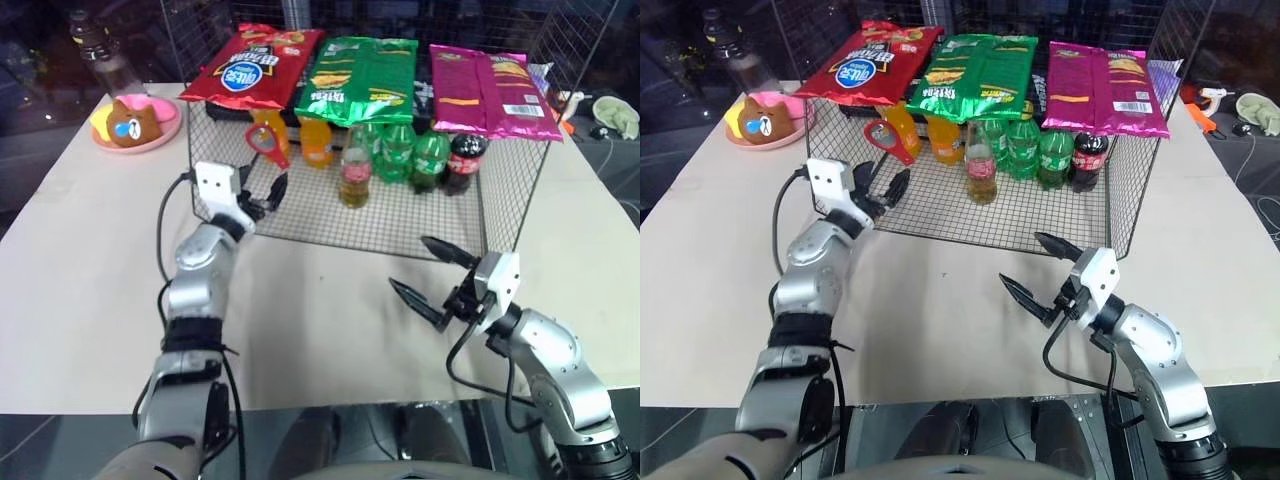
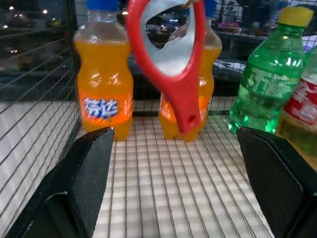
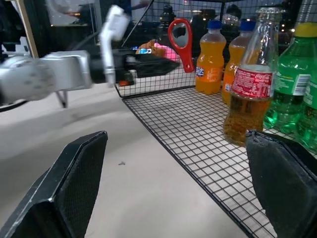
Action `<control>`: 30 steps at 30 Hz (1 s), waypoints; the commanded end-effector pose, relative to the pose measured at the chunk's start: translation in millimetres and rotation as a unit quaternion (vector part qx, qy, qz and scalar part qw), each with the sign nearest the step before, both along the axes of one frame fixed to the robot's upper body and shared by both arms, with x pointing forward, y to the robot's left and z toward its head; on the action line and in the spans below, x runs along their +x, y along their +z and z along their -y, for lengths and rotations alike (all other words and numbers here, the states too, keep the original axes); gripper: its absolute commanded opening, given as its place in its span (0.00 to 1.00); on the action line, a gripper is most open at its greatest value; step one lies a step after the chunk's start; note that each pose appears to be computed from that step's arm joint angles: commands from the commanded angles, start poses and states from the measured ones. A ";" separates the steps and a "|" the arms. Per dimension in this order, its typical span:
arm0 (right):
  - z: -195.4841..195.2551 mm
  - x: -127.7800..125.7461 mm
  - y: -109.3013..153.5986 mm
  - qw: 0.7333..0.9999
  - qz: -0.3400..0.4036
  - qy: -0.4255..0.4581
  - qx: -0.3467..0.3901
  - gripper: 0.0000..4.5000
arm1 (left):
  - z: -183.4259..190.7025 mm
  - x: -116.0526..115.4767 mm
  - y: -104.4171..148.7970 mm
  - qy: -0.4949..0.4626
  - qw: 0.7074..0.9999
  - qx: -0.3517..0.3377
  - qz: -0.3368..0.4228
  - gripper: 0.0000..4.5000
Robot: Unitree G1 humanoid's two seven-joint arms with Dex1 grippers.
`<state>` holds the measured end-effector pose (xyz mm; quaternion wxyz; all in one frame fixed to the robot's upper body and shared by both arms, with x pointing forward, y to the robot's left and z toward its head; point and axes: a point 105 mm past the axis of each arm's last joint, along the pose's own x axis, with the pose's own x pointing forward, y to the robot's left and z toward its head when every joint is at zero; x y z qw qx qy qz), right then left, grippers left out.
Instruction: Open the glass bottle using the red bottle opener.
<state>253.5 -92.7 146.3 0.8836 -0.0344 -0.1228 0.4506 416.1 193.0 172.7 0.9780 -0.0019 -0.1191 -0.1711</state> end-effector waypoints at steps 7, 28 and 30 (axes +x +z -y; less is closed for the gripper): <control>-0.9 0.6 4.2 1.000 0.019 0.001 -0.003 0.99 | 21.9 20.2 33.0 -0.032 0.998 -0.004 0.055 0.90; -1.0 1.6 -4.0 1.000 0.013 -0.007 -0.012 0.99 | 12.6 14.5 59.0 -0.031 0.994 -0.027 0.102 0.90; -0.8 1.5 -4.3 1.000 0.012 -0.007 -0.012 1.00 | 12.8 13.7 57.4 -0.032 0.994 -0.028 0.100 0.79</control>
